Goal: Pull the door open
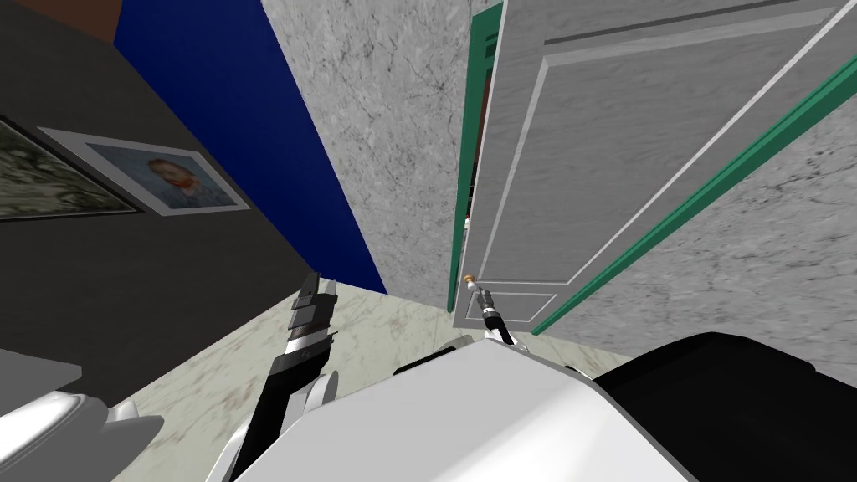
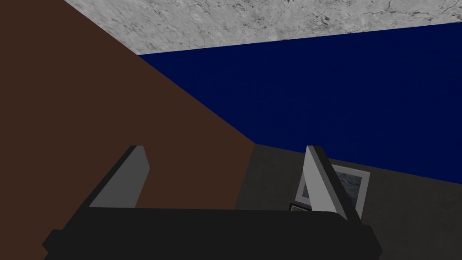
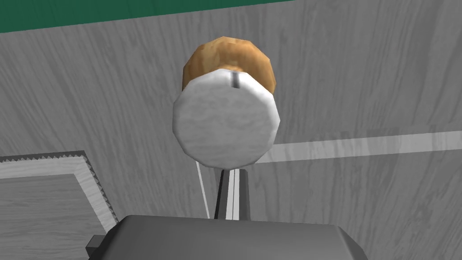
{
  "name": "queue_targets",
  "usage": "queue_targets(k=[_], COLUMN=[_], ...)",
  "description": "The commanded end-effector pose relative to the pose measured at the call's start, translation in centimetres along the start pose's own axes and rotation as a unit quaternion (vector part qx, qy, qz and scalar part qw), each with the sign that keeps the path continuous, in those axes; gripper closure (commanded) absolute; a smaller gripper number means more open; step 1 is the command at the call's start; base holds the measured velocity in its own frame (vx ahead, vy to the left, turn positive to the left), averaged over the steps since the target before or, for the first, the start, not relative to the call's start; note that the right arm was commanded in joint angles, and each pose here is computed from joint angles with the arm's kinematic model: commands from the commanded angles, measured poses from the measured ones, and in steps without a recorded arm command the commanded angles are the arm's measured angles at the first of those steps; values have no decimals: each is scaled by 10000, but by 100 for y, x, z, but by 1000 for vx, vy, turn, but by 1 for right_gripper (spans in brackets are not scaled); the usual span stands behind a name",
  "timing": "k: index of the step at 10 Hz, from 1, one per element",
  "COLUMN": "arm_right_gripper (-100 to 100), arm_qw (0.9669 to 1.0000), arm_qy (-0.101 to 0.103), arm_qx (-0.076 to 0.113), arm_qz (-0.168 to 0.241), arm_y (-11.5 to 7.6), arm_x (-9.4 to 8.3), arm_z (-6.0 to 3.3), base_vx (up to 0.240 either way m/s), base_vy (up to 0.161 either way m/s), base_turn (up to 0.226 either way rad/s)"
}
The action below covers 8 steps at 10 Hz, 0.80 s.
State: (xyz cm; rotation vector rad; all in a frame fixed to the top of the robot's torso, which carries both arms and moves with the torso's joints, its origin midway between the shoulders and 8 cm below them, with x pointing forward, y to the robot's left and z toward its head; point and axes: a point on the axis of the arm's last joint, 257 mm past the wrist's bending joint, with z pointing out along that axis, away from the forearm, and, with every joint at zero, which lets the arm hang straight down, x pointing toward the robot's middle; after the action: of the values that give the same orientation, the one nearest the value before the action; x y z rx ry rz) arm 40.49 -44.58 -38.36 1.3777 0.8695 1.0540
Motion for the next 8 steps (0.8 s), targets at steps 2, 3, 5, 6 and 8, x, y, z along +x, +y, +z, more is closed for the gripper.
queue_targets(k=[2,3,5,6,8], arm_right_gripper=[-100,-100,-100,-100,-100], arm_qw=[9993,9984,9953,9948,9889], arm_qy=[-13,-31,-74,-74,-124], arm_qx=[-27,-33,-47,-47,-65], arm_qz=[378,561,967,1016,1477], arm_y=[7,6,4,4,1], arm_x=[51,60,82,82,107], arm_z=[6,5,4,4,3], base_vx=[-32,-46,-56,-33,-39], base_vy=[-2,14,17,9,4], base_turn=[11,63,71,16,53])
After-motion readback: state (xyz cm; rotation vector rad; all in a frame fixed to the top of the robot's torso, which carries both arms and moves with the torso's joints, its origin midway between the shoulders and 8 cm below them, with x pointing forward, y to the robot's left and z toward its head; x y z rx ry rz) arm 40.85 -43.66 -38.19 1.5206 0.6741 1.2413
